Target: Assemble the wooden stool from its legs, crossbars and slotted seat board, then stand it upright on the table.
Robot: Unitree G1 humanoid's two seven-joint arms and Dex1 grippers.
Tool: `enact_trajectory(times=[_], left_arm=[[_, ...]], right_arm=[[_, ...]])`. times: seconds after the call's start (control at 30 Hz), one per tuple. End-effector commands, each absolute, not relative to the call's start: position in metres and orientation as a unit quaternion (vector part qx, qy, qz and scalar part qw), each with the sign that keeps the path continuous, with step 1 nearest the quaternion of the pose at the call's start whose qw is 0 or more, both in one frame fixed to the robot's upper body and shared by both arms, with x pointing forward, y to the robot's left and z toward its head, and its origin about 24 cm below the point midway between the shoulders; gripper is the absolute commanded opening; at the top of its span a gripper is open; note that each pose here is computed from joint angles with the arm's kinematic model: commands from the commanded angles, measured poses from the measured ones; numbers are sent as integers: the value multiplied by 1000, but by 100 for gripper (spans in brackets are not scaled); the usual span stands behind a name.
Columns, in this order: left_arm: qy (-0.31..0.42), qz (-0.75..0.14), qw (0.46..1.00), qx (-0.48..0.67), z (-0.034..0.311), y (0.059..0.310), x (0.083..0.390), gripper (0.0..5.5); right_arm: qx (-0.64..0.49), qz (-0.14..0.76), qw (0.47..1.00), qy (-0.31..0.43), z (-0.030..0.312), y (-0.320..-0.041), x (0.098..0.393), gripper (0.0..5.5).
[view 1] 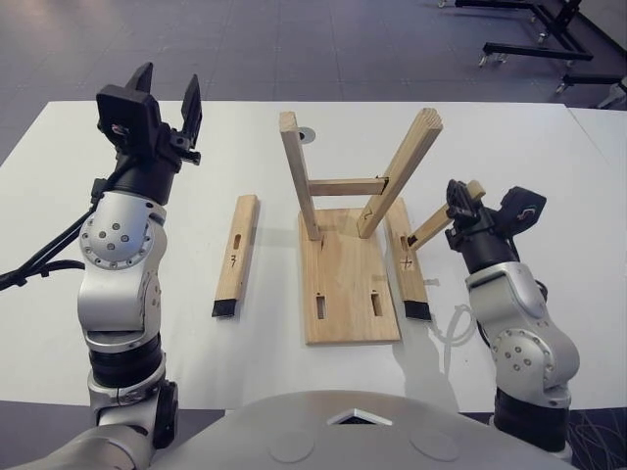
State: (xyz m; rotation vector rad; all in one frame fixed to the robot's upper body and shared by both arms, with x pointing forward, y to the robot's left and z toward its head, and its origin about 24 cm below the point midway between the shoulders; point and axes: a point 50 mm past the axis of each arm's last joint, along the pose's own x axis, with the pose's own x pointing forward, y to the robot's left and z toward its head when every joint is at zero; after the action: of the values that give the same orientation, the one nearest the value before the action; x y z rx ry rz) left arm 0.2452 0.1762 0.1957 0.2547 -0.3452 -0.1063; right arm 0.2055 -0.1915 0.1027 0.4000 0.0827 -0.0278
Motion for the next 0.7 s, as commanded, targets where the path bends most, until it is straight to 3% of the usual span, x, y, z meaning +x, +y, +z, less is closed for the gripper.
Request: enact_trajectory(times=[0.03,0.3,0.7], left_arm=[[-166,-68,975,130,197,172,251,257],[-166,-87,973,137,197,169,261,257],[-162,-86,973,138,193,170,262,257]], right_arm=[[197,-21,980,31,98,-189,206,39],[170,-16,985,-1,98,-183,225,39],[153,-15,988,23,84,-184,225,39]])
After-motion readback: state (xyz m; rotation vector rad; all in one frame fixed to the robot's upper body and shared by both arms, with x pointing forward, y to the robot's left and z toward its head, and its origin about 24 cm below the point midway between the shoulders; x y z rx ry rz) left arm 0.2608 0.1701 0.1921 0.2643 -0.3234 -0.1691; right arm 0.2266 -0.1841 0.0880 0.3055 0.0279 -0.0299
